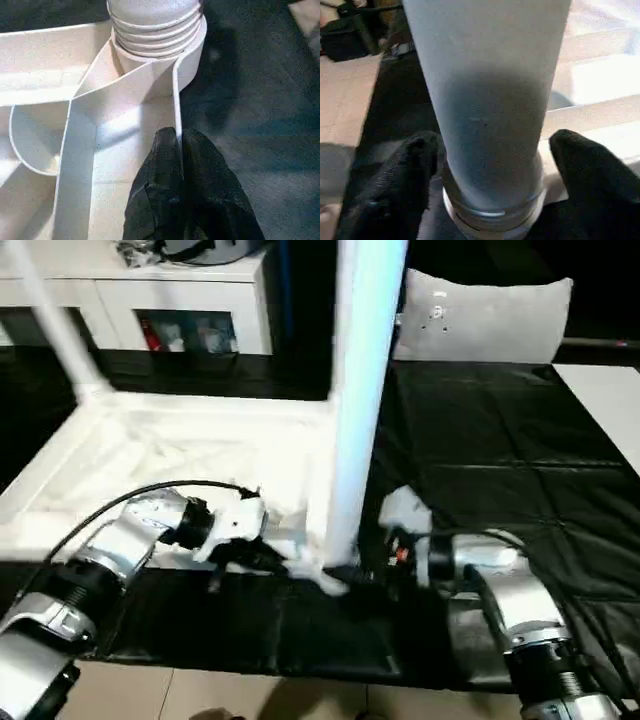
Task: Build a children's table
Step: Rotate leg to tighten
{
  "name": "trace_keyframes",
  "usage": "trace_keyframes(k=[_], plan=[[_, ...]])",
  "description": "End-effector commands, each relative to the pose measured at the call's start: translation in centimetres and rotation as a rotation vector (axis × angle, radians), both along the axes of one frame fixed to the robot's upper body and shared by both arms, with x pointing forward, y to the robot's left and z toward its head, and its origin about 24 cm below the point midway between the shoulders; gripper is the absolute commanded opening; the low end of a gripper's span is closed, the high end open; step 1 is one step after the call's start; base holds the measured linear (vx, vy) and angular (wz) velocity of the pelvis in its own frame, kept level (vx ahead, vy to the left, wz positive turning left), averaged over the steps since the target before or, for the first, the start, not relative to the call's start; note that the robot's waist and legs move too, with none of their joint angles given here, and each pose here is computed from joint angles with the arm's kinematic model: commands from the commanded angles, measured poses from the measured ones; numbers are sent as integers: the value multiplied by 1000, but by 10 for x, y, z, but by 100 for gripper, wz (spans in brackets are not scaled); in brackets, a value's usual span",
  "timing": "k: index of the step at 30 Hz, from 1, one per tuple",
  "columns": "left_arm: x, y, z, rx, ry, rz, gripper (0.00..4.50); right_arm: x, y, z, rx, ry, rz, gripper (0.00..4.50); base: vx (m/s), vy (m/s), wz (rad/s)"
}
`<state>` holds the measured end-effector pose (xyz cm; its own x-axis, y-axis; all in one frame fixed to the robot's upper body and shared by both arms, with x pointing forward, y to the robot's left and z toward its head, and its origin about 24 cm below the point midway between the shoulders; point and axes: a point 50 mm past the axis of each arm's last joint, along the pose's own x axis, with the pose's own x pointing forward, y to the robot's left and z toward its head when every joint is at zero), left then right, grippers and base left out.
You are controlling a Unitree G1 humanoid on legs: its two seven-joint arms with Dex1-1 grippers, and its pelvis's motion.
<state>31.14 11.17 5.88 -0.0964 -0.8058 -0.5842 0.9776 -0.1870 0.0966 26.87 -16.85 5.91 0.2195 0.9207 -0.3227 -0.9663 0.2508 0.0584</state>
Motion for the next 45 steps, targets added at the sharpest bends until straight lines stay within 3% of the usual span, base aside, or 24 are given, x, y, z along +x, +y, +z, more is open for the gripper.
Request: trace_keyframes(k=[1,2,5,9,19,24,27,32,34,37,39,45], plan=[[0,-2,3,27,-7,-73,0,-2,0,1,2,12,32,355,0,0,0],[0,-2,3,29,-6,-79,0,-3,0,1,3,15,36,332,0,0,0],[0,-2,3,31,-4,-86,0,-3,1,1,0,13,42,326,0,0,0],[0,-2,3,30,-6,-88,0,-3,3,1,4,17,53,284,0,0,0],[5,-6,3,-30,-11,55,0,-4,14,-9,42,80,-77,252,0,0,0],[11,-31,10,-163,23,264,0,13,30,-12,70,69,-333,248,0,0,0],[18,-53,16,-226,6,435,0,26,46,-9,129,96,-528,242,-9,18,-3],[26,-71,22,-266,-45,631,0,40,54,-6,143,96,-762,241,-8,22,-4],[27,-76,23,-272,-72,691,0,45,56,-6,151,103,-847,241,0,0,0],[28,-78,25,-282,-90,705,0,47,58,-2,144,41,-845,241,0,0,0],[27,-77,26,-278,-100,689,0,47,57,-1,161,31,-841,310,25,-5,3],[22,-62,21,-208,-130,555,0,38,46,2,159,-42,-736,352,26,-12,2]])
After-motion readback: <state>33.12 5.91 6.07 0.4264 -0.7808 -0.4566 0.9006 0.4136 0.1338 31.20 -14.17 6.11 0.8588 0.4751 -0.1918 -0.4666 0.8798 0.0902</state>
